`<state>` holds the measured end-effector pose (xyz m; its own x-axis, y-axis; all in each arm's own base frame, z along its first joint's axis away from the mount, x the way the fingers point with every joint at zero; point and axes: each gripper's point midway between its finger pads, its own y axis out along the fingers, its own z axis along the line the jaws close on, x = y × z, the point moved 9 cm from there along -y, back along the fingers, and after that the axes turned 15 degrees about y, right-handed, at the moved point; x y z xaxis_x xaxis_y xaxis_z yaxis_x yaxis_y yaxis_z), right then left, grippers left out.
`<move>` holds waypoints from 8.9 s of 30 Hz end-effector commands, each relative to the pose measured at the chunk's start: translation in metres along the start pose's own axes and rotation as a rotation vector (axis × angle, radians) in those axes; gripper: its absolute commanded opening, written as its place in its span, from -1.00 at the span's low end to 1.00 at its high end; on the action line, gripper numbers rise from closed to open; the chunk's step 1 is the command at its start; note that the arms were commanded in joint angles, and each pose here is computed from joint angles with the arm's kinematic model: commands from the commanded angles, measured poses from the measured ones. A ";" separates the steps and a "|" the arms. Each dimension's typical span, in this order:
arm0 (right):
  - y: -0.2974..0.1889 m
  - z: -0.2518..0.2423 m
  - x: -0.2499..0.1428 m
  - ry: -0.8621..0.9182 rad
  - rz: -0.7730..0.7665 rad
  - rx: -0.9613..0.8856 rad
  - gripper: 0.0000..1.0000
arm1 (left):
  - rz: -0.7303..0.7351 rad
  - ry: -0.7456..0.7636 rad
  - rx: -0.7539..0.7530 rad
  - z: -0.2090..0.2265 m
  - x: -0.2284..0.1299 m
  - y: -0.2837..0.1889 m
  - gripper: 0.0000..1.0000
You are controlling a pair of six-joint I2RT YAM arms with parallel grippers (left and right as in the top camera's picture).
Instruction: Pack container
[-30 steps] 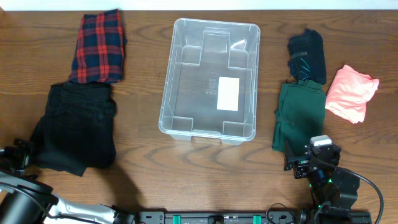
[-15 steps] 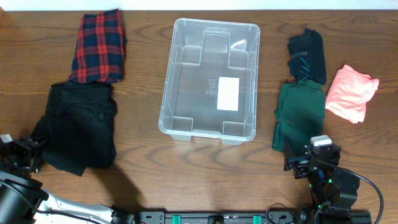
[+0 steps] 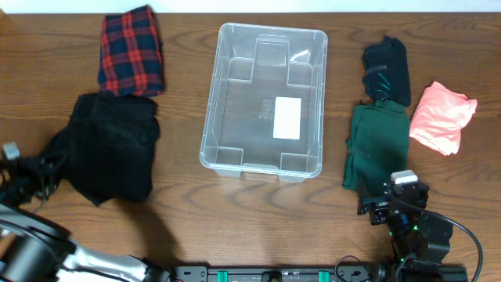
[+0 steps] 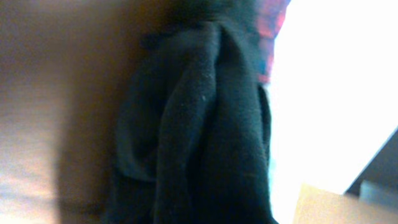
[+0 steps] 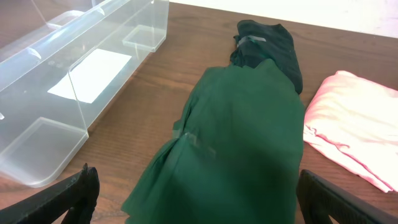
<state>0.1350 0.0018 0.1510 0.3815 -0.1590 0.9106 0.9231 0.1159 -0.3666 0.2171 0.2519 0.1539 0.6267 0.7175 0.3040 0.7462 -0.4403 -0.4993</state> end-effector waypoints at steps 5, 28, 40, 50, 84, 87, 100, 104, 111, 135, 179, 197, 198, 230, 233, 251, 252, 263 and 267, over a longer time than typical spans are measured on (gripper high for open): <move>0.000 0.001 -0.001 -0.003 0.002 0.012 0.99 | -0.093 0.442 -0.222 -0.186 0.003 -0.012 -0.88; 0.000 0.001 -0.001 -0.003 0.002 0.012 0.98 | -0.199 0.717 -0.498 -0.426 -0.098 0.055 -0.88; 0.000 0.001 -0.001 -0.003 0.002 0.012 0.98 | -0.101 0.520 -0.499 -0.423 -0.101 0.173 -0.88; 0.000 0.001 -0.001 -0.003 0.002 0.012 0.98 | 0.105 0.284 -0.357 -0.376 -0.127 0.263 -0.88; 0.000 0.001 -0.001 -0.003 0.002 0.012 0.98 | 0.176 0.349 -0.032 -0.330 -0.156 0.282 0.67; 0.000 0.001 -0.001 -0.003 0.002 0.012 0.98 | 0.169 0.361 -0.061 -0.336 -0.152 0.273 0.96; 0.000 0.001 -0.001 -0.003 0.002 0.012 0.99 | -0.037 0.844 -0.058 -0.378 -0.143 0.196 0.96; 0.000 0.001 -0.001 -0.003 0.002 0.012 0.98 | -0.016 1.012 -0.024 -0.375 -0.150 0.196 0.96; 0.000 0.001 -0.001 -0.003 0.002 0.012 0.99 | 0.073 1.062 0.227 -0.337 -0.153 0.214 0.96; 0.000 0.001 -0.001 -0.003 0.002 0.012 0.99 | 0.315 1.124 0.553 -0.234 -0.186 0.322 -0.28; 0.000 0.001 -0.001 -0.003 0.002 0.012 0.99 | 0.400 1.268 0.452 -0.247 -0.133 0.253 0.51; 0.000 0.001 -0.001 -0.003 0.002 0.012 0.98 | 0.448 0.711 0.648 -0.219 -0.152 0.243 -0.63; 0.000 0.001 -0.001 -0.003 0.002 0.012 0.99 | 0.445 0.685 0.656 -0.218 -0.153 0.243 -0.63; 0.000 0.001 -0.001 -0.003 0.002 0.012 0.98 | 0.597 0.951 0.535 -0.246 -0.162 0.185 -0.18; 0.000 0.001 -0.001 -0.003 0.002 0.012 0.99 | 0.506 0.972 0.492 -0.268 -0.155 0.168 0.14; 0.000 0.001 -0.001 -0.003 0.002 0.012 0.99 | -0.085 0.790 0.372 -0.278 -0.023 0.073 0.96; 0.000 0.001 -0.001 -0.003 0.002 0.012 0.99 | -0.075 0.764 0.331 -0.270 -0.015 0.076 0.96; 0.000 0.001 -0.001 -0.003 0.002 0.012 0.98 | -0.138 0.484 -0.035 -0.174 0.079 0.129 0.96; 0.000 0.001 -0.001 -0.003 0.002 0.013 0.98 | -0.165 0.455 -0.042 -0.142 0.094 0.151 0.96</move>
<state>0.1350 0.0017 0.1510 0.3815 -0.1590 0.9106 0.9232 0.1155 -0.3666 0.4145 0.1738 0.2368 0.5080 0.4132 0.7558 0.8594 -0.3018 -0.4126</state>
